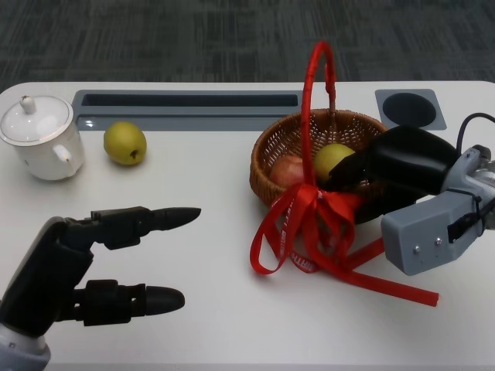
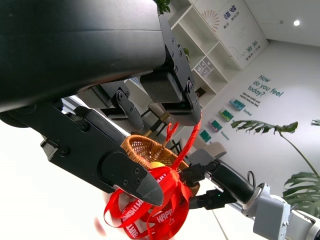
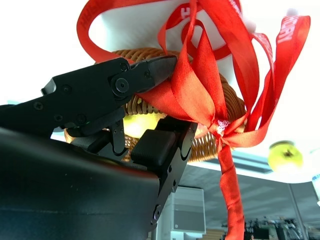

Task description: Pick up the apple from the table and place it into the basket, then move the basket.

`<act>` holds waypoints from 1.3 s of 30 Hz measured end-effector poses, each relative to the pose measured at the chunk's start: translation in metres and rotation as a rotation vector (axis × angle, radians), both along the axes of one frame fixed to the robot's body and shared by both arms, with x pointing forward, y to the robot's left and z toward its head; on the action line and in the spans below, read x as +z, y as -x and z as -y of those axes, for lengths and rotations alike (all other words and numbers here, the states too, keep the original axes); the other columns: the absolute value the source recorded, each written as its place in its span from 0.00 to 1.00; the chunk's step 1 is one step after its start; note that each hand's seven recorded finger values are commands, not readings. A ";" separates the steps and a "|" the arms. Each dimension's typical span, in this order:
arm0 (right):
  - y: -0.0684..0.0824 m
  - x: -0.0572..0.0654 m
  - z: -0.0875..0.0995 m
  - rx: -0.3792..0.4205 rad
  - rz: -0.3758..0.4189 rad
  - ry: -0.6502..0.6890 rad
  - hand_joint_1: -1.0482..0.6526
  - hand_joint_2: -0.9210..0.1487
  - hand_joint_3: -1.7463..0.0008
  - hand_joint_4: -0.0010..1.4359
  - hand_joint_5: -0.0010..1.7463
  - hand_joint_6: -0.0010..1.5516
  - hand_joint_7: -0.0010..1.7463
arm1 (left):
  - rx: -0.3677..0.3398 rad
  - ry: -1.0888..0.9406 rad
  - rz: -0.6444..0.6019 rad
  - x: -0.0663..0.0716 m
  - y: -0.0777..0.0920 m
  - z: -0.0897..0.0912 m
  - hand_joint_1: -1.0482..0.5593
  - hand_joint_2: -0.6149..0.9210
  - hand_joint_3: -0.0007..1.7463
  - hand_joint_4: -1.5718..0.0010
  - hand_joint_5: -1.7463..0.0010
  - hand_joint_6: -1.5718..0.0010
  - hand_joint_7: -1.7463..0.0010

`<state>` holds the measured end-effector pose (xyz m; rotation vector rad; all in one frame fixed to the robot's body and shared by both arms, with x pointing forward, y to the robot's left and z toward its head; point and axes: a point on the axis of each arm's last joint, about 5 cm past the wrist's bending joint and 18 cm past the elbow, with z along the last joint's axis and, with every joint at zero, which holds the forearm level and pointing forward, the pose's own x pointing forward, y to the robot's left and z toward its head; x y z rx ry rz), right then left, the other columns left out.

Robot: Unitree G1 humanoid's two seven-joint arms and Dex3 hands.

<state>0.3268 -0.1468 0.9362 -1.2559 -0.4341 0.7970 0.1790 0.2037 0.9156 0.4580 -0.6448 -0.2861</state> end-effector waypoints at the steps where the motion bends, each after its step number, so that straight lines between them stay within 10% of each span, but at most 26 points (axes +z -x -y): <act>1: 0.000 -0.001 0.000 -0.008 0.005 0.010 0.39 0.00 0.96 0.57 0.87 0.64 0.00 | 0.001 0.000 0.000 0.000 0.000 0.000 0.39 0.83 0.00 0.43 1.00 0.46 0.99; 7: 0.000 -0.007 0.000 -0.039 0.066 0.064 0.41 0.00 0.98 0.60 0.84 0.65 0.01 | 0.006 -0.001 -0.001 0.000 0.001 -0.001 0.38 0.83 0.00 0.43 1.00 0.46 1.00; 13: 0.002 -0.011 0.001 -0.023 0.092 0.101 0.42 0.01 1.00 0.78 0.36 0.65 0.00 | 0.013 -0.008 0.017 0.003 0.003 -0.001 0.38 0.83 0.00 0.43 1.00 0.46 1.00; 17: 0.002 -0.012 0.001 -0.036 0.089 0.105 0.42 0.00 0.99 0.70 0.54 0.65 0.00 | 0.017 -0.005 0.024 0.004 0.003 -0.001 0.38 0.83 0.00 0.43 1.00 0.46 1.00; 23: -0.002 -0.010 0.002 -0.152 0.015 0.064 0.43 0.00 0.96 0.80 0.16 0.64 0.00 | 0.019 -0.004 0.023 0.003 0.004 -0.002 0.39 0.83 0.00 0.43 1.00 0.47 1.00; 39: -0.019 0.008 0.006 -0.450 -0.010 0.137 0.42 0.01 0.98 0.81 0.04 0.64 0.01 | 0.038 -0.008 0.024 0.004 0.008 -0.006 0.39 0.83 0.00 0.42 1.00 0.46 1.00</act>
